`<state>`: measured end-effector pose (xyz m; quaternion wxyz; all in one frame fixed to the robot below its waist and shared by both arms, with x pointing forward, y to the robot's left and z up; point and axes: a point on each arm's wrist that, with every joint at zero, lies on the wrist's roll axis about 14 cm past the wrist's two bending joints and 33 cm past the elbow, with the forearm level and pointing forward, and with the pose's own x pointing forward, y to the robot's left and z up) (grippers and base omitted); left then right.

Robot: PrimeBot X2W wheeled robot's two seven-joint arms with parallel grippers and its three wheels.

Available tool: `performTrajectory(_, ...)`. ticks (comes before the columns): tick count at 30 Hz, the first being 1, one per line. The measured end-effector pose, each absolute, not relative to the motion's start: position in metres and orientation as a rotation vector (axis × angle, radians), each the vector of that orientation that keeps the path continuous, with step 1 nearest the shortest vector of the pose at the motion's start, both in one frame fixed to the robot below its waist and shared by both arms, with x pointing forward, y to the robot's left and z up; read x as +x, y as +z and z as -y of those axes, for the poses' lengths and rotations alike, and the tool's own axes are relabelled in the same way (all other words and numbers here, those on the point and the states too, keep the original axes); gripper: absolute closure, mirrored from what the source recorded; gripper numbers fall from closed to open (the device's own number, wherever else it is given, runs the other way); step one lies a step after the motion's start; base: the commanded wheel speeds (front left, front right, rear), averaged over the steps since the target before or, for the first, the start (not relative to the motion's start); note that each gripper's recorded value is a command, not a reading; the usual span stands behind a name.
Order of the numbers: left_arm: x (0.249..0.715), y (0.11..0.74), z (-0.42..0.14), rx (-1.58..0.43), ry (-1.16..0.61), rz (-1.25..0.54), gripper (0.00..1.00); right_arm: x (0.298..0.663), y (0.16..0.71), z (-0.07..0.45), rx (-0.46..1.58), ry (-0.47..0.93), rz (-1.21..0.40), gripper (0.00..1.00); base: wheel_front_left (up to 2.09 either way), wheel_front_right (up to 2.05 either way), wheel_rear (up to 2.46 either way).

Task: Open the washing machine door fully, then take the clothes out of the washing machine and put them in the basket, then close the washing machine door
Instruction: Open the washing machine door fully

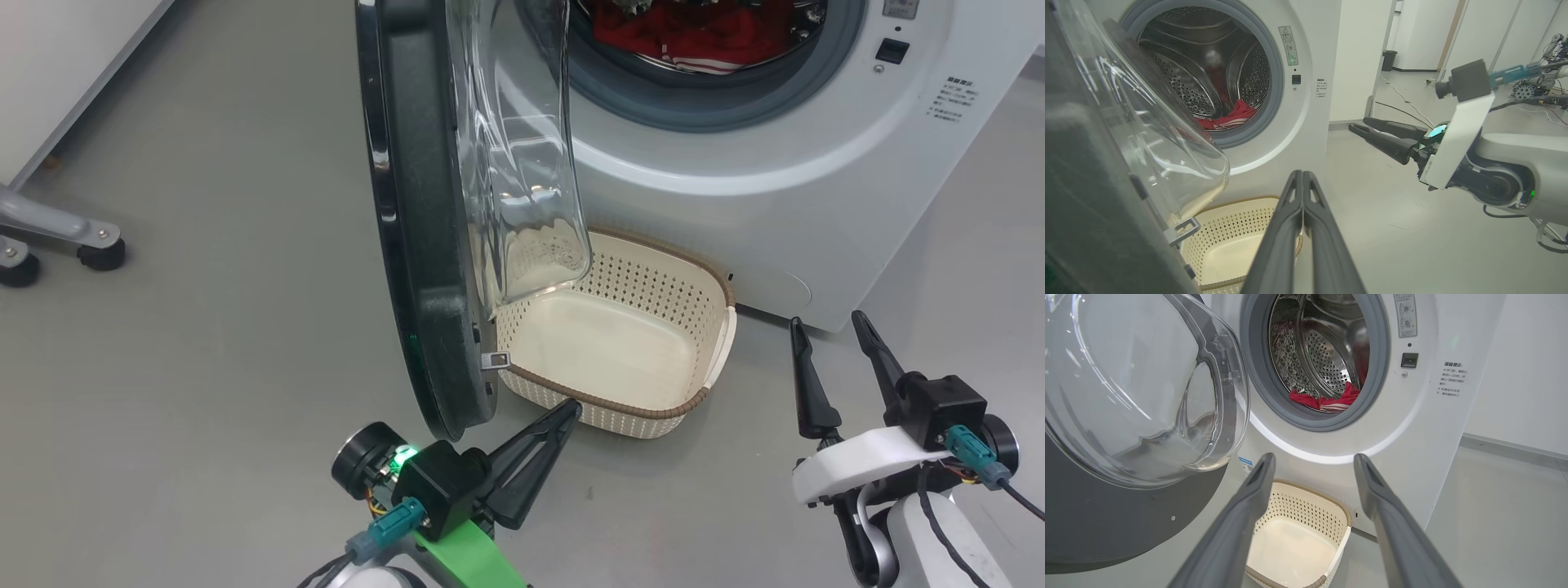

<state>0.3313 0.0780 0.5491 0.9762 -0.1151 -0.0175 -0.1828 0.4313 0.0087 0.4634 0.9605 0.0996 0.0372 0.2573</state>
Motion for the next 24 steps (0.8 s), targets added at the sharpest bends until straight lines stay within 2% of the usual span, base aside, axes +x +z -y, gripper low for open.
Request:
performTrajectory(13, 0.342, 0.528, -0.127, -0.229, -0.183, -0.022, 1.0, 0.434, 0.458, -0.008, 0.202, 0.524, -0.085, 0.0, 0.0, 0.0, 0.0)
performTrajectory(24, 0.343, 0.518, -0.145, -0.241, -0.114, -0.037, 1.0, 0.435, 0.456, -0.009, 0.205, 0.526, -0.09, 0.0, 0.0, 0.0, 0.0)
